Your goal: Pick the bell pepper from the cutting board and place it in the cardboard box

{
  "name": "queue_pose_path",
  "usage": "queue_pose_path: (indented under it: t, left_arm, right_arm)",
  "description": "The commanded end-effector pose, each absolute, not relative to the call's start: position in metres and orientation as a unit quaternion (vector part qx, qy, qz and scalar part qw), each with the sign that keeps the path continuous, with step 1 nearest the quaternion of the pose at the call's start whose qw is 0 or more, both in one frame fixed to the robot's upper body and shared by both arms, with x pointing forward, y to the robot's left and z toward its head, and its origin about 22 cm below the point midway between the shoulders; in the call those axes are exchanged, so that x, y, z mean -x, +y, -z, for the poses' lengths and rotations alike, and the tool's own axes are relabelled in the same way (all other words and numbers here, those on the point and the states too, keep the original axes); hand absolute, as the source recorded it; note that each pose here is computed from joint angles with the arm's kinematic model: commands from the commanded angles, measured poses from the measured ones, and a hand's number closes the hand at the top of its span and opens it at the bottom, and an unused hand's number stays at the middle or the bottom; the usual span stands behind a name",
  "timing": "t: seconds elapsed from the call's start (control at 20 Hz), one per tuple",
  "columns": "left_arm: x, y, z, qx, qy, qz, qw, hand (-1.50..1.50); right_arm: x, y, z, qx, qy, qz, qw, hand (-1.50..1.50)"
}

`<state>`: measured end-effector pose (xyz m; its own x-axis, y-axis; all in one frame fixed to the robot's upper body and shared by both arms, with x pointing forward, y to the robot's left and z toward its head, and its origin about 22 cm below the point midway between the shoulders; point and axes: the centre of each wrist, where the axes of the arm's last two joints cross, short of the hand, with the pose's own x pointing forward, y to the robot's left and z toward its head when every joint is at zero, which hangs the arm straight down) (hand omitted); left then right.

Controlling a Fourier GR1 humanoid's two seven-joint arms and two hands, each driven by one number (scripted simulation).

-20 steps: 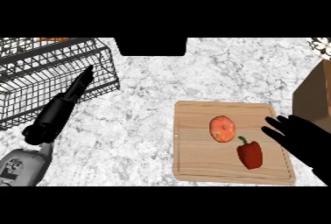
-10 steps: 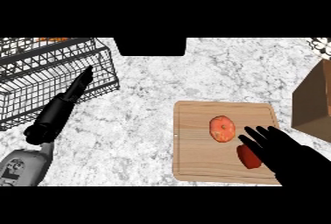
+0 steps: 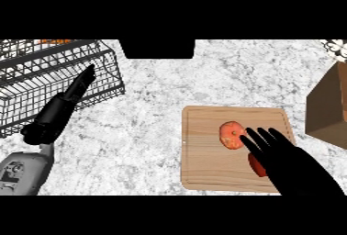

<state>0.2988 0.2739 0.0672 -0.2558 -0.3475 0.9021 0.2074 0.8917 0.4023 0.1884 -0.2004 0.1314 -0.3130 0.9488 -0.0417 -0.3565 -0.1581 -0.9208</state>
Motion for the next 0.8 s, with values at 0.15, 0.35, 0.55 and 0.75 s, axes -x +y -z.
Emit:
queue_pose_path:
  t: [0.15,0.35,0.55,0.75]
  left_arm:
    - [-0.277,0.271,-0.054,-0.04,-0.758,0.229,0.61,0.0]
    - [-0.289,0.271,-0.061,-0.049,-0.754,0.234,0.611,0.0]
    - [-0.286,0.263,-0.06,-0.041,-0.755,0.232,0.612,0.0]
    - [-0.308,0.27,-0.065,-0.045,-0.757,0.229,0.611,0.0]
  right_arm:
    - [-0.192,-0.206,-0.106,0.35,-0.41,-0.697,0.473,-1.5]
    - [-0.211,-0.207,-0.096,0.366,-0.405,-0.693,0.47,-1.5]
    - [-0.197,-0.208,-0.083,0.368,-0.41,-0.686,0.475,-1.5]
    - [-0.203,-0.21,-0.072,0.342,-0.413,-0.699,0.473,-1.5]
